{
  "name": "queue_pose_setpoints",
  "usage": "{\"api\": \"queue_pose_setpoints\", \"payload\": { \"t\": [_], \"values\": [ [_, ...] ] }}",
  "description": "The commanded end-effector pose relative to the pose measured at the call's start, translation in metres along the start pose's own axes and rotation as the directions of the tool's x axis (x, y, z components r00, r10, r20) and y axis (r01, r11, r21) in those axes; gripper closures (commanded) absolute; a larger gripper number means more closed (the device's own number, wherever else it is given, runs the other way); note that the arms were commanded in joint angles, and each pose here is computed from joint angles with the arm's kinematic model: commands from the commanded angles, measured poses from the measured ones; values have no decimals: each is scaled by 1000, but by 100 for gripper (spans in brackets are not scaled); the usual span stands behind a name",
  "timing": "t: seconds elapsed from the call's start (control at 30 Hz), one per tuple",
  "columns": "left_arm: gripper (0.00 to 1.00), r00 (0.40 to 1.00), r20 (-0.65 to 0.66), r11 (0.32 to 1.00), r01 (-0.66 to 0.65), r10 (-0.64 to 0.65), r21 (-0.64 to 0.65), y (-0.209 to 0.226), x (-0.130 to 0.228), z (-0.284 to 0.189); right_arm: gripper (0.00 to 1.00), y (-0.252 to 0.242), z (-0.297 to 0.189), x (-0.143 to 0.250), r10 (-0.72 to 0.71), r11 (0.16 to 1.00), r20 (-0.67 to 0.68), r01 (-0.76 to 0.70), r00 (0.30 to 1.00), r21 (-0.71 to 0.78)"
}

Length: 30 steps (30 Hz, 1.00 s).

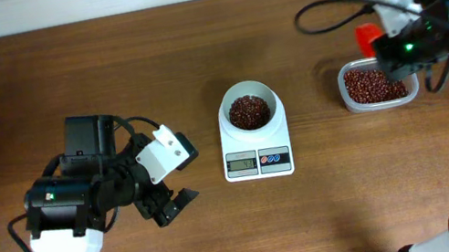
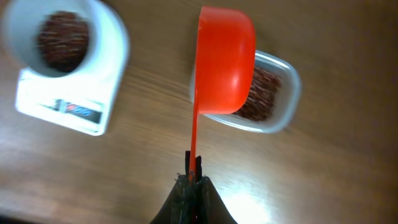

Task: Scoop and weigh 50g on scale
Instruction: 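Move the scoop with the right gripper back to the bean tub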

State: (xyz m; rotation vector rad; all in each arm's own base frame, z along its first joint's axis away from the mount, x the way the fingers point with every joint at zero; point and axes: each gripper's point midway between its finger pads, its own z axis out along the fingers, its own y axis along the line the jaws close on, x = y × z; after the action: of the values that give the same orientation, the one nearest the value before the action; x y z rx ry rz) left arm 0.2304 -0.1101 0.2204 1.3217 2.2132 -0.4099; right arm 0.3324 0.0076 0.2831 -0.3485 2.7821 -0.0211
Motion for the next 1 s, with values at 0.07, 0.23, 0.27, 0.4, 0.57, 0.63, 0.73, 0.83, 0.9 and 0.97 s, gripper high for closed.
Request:
{"api": "queue_pose_setpoints", "payload": {
  "t": [0.07,0.23,0.27,0.4,0.57,0.63,0.73,0.83,0.9,0.97],
  "values": [
    [1,1000,10,1000,-11,11,12,0,-1,1,96,-47,49,26,144,989,-176,-139,974,40],
    [1,1000,10,1000,-11,11,12,0,-1,1,96,-59,97,31,175,984,-257,-175,951,25],
    [1,1000,10,1000,-11,11,12,0,-1,1,96,-58,107,27,173,984,-256,-176,951,12],
    [1,1000,10,1000,-11,11,12,0,-1,1,96,-60,141,21,166,985,-290,-174,943,-2],
    [1,1000,10,1000,-11,11,12,0,-1,1,96,-64,172,31,162,985,-373,-172,914,7],
    [1,1000,10,1000,-11,11,12,0,-1,1,96,-64,177,33,161,985,-386,-172,908,7],
    [1,1000,10,1000,-11,11,12,0,-1,1,96,-73,177,37,174,985,-398,-164,901,59],
    [1,1000,10,1000,-11,11,12,0,-1,1,96,-88,173,43,190,979,-417,-137,889,154],
    [1,1000,10,1000,-11,11,12,0,-1,1,96,-88,173,43,186,979,-418,-134,889,151],
    [1,1000,10,1000,-11,11,12,0,-1,1,96,-81,175,41,184,982,-411,-149,893,116]
  ]
}}
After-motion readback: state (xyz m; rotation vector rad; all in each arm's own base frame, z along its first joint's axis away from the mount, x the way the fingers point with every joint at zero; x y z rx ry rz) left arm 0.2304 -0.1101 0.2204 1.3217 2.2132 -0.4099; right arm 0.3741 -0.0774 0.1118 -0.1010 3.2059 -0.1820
